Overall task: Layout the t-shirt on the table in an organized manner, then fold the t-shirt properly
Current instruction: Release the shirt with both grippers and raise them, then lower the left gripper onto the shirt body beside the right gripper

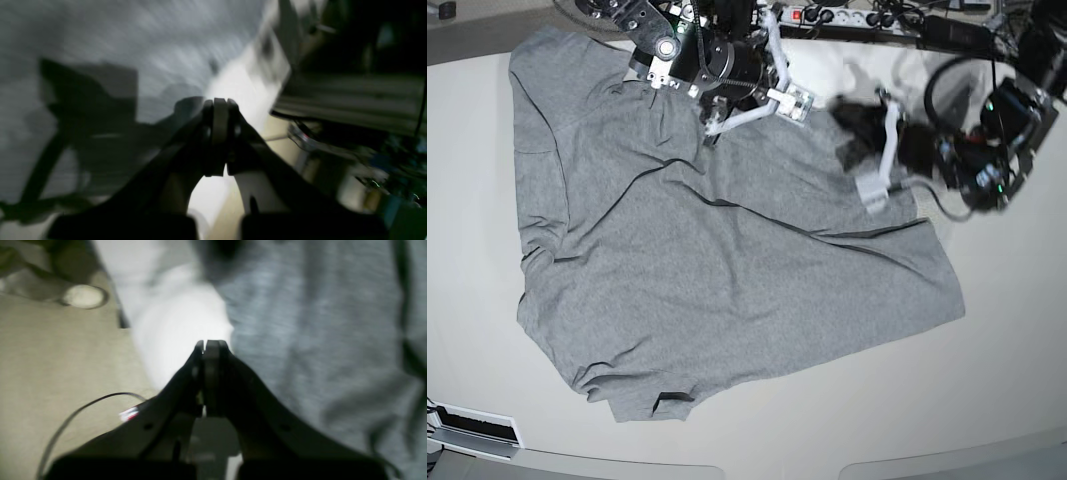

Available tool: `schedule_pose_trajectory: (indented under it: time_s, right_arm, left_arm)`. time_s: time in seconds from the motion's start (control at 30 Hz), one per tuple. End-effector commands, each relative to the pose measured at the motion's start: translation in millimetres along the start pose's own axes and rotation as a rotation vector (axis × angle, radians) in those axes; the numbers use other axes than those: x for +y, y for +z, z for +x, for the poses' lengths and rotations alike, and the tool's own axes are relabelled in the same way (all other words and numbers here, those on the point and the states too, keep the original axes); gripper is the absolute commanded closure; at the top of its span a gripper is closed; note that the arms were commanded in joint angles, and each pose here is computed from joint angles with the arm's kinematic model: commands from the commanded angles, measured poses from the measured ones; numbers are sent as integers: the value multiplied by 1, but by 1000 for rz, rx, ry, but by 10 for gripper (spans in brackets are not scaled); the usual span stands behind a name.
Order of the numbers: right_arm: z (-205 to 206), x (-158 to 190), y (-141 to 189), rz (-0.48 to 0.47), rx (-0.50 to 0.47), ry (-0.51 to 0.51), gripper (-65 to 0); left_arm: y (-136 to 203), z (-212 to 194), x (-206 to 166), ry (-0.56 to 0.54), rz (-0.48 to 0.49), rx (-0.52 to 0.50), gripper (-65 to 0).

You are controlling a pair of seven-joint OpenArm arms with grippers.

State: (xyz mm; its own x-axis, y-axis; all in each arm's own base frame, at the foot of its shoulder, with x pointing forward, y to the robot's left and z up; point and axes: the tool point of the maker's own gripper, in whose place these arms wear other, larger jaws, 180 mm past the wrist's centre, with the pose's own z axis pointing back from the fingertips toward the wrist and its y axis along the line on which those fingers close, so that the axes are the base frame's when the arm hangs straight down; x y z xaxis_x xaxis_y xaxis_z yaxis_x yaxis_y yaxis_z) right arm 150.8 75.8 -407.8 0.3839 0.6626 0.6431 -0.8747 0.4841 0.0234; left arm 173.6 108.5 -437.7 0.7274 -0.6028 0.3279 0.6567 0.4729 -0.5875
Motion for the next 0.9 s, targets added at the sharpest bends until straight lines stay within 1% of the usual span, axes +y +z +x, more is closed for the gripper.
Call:
schedule_pose_trajectory:
  time_s: [0.0, 0.1, 0.17, 0.33, 0.37, 0.5, 0.53, 0.57, 0.63, 0.7, 0.8, 0.87]
  right_arm:
    - [12, -6, 2, -20, -39, -4, 0]
    - [10, -11, 2, -34, -16, -8, 0]
    - [8, -11, 2, -33, -7, -9, 0]
    - [10, -15, 3, -43, -12, -7, 0]
    - [10, -16, 3, -48, -12, -13, 0]
    - [9, -18, 3, -59, -7, -28, 0]
    - [8, -18, 3, -60, -5, -28, 0]
    - [8, -18, 3, -60, -5, -28, 0]
    - [8, -18, 3, -59, -5, -28, 0]
    - [8, -18, 3, -61, -4, -30, 0]
    - [8, -18, 3, -61, -4, -29, 0]
    - [8, -18, 3, -60, -4, -30, 0]
  left_arm:
    - [8, 5, 1, -20, 9, -17, 0]
    - [6, -7, -5, -53, 30, 2, 0]
    - [6, -7, -7, -89, 58, -15, 0]
    - [2, -15, -4, -136, 109, 3, 0]
    - [1, -14, -2, -145, 123, -6, 0]
    - [3, -2, 11, -226, 210, -73, -289]
    - [4, 1, 14, -251, 231, -88, -342]
    - [4, 4, 16, -273, 248, -101, -370]
    - [2, 5, 18, -311, 266, -96, -377]
    - [-6, -1, 15, -357, 265, -64, -377]
    - [-26, -18, 8, -472, 254, 26, -377]
    - [-38, -26, 1, -556, 238, 66, -377]
